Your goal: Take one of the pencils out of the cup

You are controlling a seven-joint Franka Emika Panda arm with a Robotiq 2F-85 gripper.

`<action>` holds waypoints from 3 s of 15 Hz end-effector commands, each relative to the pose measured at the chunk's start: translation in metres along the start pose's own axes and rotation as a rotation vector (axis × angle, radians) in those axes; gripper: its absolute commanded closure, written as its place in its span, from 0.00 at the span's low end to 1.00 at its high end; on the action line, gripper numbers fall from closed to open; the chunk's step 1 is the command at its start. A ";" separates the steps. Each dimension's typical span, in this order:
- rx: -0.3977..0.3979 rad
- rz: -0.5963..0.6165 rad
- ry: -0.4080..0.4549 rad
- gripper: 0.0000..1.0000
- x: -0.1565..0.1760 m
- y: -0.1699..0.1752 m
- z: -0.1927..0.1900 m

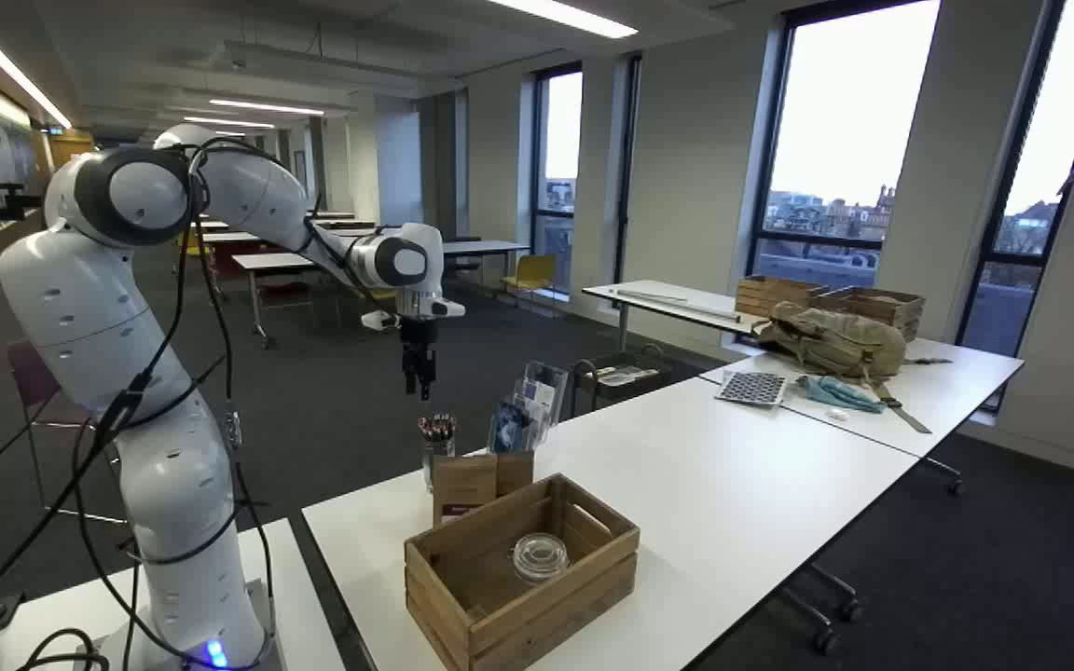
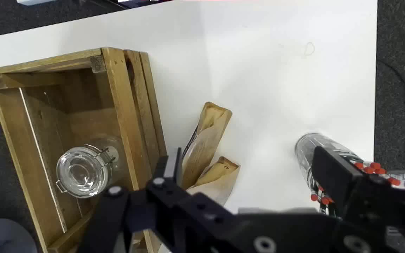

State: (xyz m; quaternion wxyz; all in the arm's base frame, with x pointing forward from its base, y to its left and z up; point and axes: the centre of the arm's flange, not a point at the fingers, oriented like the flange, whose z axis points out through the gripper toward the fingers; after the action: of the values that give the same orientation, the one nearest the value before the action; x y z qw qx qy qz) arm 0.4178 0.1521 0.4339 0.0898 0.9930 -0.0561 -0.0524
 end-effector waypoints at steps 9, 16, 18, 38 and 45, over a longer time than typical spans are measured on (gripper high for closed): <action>-0.009 -0.135 0.011 0.00 0.009 -0.014 0.001; -0.080 -0.502 0.087 0.00 0.022 -0.055 0.010; -0.031 -0.587 0.141 0.00 0.025 -0.068 0.008; 0.220 -0.962 0.154 0.00 0.030 -0.097 0.041; 0.262 -1.009 0.179 0.00 0.037 -0.101 0.045</action>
State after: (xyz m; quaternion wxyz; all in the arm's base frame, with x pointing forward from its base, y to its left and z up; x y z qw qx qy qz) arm 0.4535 0.2380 0.3687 -0.0522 0.9096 0.4122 -0.0088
